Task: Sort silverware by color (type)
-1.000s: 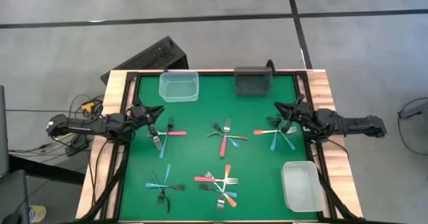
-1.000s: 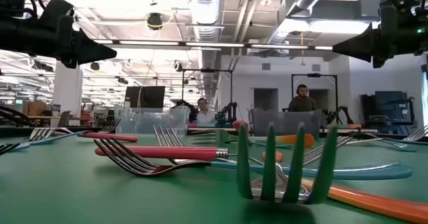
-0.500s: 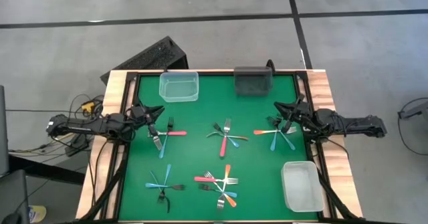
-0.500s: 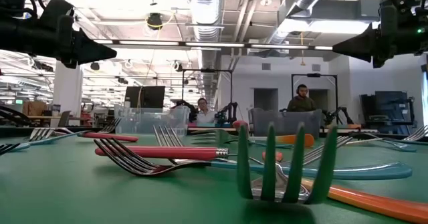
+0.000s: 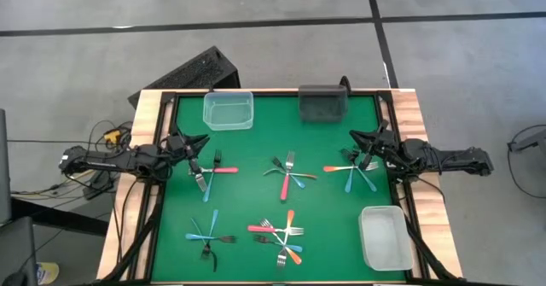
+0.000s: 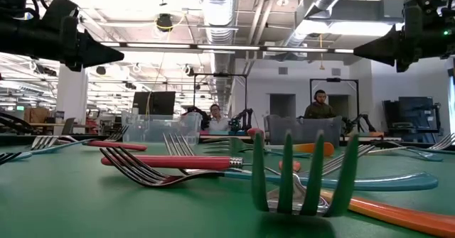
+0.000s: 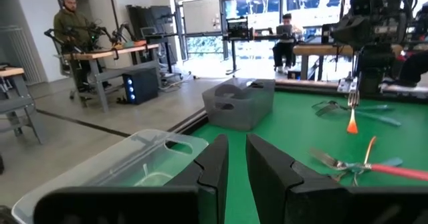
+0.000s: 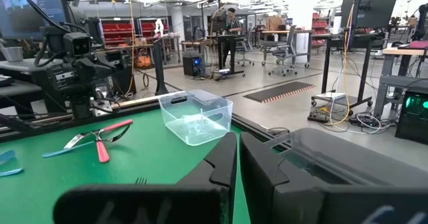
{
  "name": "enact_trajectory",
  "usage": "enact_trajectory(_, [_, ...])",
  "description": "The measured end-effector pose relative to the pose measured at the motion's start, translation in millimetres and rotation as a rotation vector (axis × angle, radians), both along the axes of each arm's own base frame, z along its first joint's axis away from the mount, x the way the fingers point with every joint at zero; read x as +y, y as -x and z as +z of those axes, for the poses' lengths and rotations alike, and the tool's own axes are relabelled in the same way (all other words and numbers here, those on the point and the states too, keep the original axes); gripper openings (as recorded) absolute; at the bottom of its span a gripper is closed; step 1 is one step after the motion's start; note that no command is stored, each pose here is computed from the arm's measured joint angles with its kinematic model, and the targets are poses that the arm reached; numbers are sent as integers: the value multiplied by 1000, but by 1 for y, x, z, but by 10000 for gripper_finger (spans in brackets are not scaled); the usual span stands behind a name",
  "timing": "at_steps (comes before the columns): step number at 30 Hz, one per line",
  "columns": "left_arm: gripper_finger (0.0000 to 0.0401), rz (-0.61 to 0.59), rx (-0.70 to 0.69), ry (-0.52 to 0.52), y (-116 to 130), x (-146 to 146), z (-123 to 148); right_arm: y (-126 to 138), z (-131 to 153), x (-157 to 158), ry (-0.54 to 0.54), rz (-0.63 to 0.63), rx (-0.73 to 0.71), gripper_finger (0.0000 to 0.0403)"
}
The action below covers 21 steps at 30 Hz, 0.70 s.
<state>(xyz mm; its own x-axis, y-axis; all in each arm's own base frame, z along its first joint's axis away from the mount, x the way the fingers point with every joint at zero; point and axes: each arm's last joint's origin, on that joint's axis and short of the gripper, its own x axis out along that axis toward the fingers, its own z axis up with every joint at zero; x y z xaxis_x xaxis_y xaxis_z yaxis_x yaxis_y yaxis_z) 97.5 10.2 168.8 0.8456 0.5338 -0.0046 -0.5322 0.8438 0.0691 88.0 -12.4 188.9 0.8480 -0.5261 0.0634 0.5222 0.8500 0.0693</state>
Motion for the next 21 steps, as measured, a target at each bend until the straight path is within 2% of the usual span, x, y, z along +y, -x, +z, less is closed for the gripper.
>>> enact_trajectory(4, [45,0,-1,1,0,0,0,0,0,0,0,0,0,47])
enact_trajectory(11, [45,1,-69,109,0,0,0,0,4,0,-4,1,-42,47])
enact_trajectory(16, [45,39,-55,31,1,1,3,1,6,0,-52,5,-91,47])
enact_trajectory(19, [45,41,-53,-6,1,1,6,1,11,-2,23,-36,-100,47])
enact_trajectory(21, [45,43,-49,-17,1,1,6,1,15,-5,18,-76,-144,47])
